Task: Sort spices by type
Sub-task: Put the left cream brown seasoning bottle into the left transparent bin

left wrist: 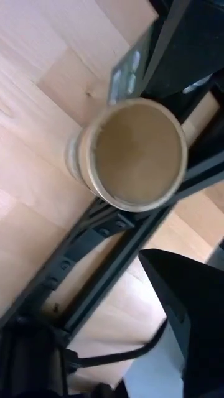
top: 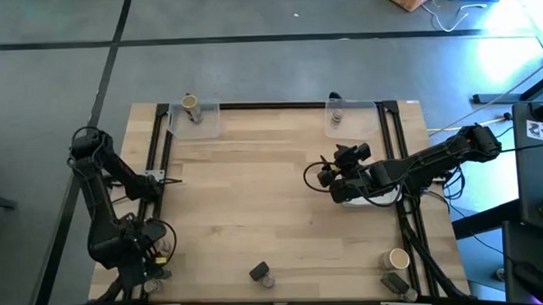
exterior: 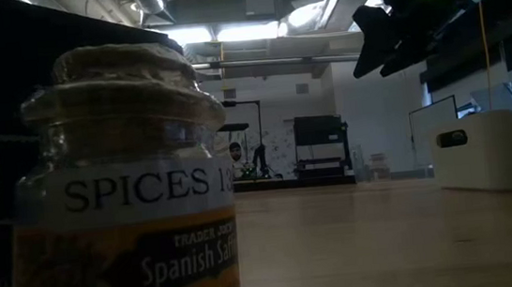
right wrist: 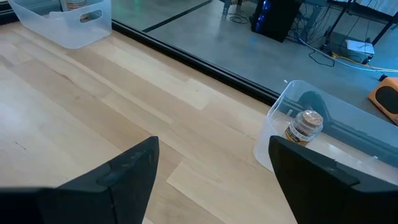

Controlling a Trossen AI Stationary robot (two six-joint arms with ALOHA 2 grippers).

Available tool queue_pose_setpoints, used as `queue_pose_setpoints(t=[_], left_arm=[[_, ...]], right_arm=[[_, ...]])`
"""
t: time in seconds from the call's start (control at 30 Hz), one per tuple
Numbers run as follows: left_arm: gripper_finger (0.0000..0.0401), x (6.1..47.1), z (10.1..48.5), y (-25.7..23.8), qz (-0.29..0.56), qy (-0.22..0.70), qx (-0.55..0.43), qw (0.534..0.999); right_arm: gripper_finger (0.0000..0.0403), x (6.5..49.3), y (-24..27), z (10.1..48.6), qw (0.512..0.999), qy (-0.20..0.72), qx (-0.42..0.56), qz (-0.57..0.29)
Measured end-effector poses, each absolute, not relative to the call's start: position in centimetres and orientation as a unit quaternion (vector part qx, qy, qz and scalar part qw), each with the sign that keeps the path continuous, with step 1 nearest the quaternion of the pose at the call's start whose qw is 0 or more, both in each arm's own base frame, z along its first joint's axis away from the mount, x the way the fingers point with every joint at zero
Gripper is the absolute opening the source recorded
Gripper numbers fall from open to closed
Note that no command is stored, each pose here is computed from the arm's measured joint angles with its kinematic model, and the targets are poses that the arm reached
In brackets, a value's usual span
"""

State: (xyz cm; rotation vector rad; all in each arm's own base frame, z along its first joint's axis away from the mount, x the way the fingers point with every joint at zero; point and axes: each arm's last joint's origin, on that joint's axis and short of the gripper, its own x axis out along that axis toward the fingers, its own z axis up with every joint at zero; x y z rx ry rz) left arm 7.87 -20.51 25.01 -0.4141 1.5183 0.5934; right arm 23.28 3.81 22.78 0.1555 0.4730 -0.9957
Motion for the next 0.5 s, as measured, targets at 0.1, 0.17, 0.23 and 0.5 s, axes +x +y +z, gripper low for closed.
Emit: queue_pose_setpoints(t=[0.1, 0.17, 0.23, 0.5], left_arm=[[0.0395, 8.03, 24.99, -20.63, 0.257, 0.66, -0.189, 0.68], [0.0395, 8.08, 24.99, -20.67, 0.256, 0.656, -0.192, 0.684], [0.0395, 8.07, 24.99, -20.63, 0.257, 0.655, -0.19, 0.684], [0.0395, 7.73, 24.68, -20.82, 0.263, 0.657, -0.172, 0.686]], right_arm=[[0.0303, 23.3, 3.81, 22.79, 0.849, 0.224, 0.075, -0.472], [0.0303, 23.31, 3.81, 22.8, 0.849, 0.223, 0.075, -0.472], [0.0303, 23.31, 3.81, 22.8, 0.849, 0.223, 0.075, -0.472], [0.0303, 23.31, 3.83, 22.8, 0.85, 0.223, 0.075, -0.472]])
